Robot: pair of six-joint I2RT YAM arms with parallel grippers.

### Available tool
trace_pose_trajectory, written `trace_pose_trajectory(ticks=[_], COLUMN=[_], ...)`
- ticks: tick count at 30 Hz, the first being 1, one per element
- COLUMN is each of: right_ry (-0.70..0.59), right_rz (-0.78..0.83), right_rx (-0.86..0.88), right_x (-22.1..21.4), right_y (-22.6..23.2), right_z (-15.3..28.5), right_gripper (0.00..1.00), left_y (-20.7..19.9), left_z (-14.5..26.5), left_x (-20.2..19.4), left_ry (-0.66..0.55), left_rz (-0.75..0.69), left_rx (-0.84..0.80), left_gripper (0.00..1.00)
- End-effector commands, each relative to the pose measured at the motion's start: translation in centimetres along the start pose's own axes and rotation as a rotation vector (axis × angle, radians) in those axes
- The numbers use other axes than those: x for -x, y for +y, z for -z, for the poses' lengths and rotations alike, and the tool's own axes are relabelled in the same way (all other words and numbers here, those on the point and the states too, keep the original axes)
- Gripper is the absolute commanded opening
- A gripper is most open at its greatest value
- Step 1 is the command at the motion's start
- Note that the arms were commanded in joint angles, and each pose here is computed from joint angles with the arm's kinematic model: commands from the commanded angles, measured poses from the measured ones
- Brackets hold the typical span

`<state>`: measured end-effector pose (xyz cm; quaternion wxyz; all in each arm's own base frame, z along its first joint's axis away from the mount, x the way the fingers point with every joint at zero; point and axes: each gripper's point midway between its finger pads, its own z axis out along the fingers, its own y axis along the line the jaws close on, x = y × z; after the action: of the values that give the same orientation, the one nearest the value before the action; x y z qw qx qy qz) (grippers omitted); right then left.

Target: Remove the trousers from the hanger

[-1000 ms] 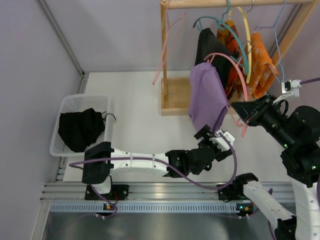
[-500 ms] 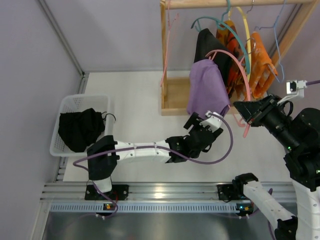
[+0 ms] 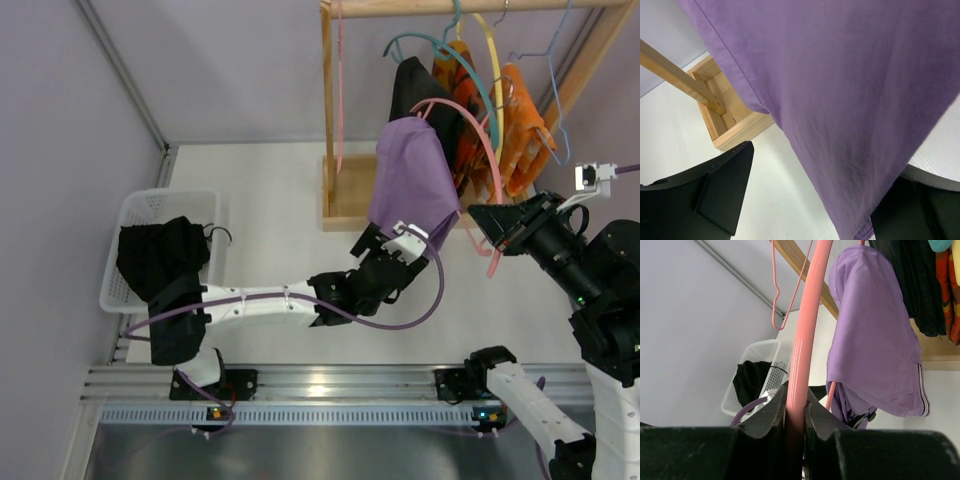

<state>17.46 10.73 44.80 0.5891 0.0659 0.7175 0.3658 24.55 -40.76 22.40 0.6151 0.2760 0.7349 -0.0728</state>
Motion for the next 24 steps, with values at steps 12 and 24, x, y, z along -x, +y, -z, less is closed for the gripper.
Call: trace_pose_trajectory(ticks=[12, 24], right_ry=[-0.231, -0.223], right_rz=[0.102, 0.103], right_rx=[0.169, 0.18], right_x=[5.6, 5.4], right_y=[4.6, 4.6], right_z=[1.6, 1.4], right_gripper=[0.0, 0.0], left_y=[1.6, 2.0], left_z=[1.7, 2.2], left_x=[1.1, 0.2], left_ry=[-0.041, -0.031], left_rz=[-0.004, -0.044], left_rx=[-0.032, -0.041], left_gripper=[0.93, 0.98])
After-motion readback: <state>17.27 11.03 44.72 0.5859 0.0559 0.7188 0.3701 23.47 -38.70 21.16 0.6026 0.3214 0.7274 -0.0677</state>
